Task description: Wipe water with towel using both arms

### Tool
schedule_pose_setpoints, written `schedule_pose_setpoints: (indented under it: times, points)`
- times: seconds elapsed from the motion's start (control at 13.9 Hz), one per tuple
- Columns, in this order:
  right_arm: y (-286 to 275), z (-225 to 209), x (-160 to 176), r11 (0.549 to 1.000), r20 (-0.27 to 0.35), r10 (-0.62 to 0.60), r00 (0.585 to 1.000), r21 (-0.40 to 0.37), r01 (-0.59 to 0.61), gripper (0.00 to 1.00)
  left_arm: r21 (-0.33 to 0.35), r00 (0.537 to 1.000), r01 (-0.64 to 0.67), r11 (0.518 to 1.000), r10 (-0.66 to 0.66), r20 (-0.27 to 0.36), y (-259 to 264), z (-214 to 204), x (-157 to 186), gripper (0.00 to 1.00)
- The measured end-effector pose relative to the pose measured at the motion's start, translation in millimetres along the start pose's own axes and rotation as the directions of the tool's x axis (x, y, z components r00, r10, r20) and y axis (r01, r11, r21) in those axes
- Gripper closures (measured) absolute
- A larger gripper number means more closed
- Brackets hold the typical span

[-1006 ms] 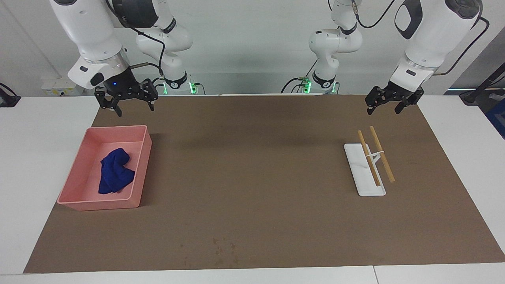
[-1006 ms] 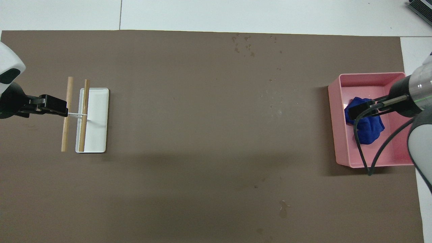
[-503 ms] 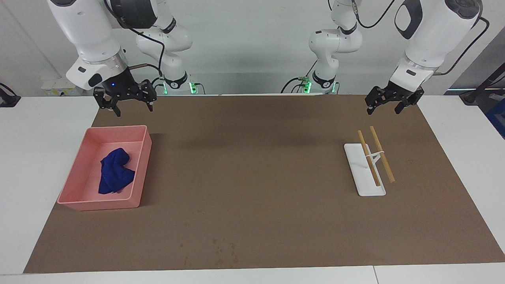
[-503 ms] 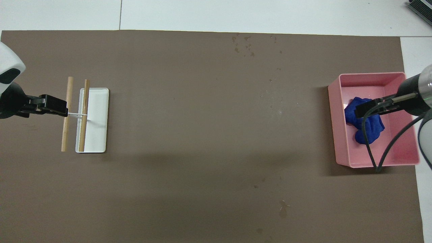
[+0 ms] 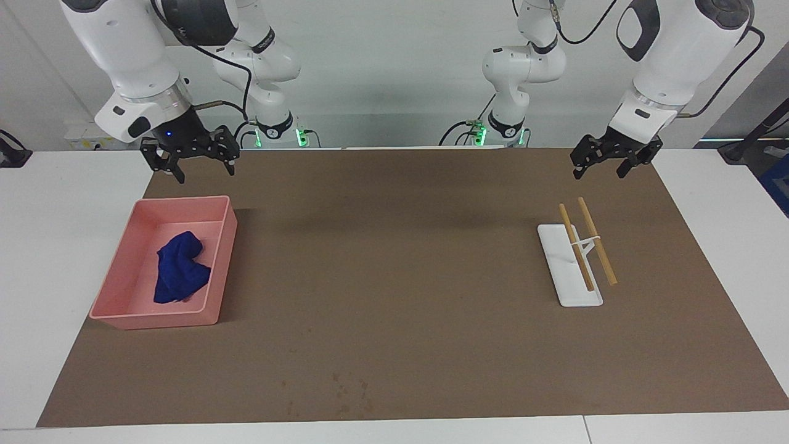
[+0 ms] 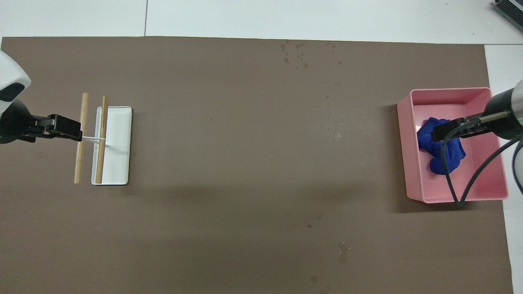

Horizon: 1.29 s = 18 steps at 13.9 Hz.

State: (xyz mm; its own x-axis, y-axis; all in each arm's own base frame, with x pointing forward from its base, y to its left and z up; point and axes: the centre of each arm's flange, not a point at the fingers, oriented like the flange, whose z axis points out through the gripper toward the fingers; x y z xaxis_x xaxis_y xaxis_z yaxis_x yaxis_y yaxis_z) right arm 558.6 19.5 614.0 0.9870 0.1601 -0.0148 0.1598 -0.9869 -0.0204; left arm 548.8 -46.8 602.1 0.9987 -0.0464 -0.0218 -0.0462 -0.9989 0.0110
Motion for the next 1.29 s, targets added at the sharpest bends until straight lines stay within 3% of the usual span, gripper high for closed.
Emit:
schedule_pose_setpoints:
  times: [1.29]
  points:
    - [2.0,-7.4,0.6,1.0,-0.025,0.005,1.0,-0.004,-0.005,0.0,0.0,1.0,0.0,1.0,0.0,0.0,0.0,0.0,0.0,0.0]
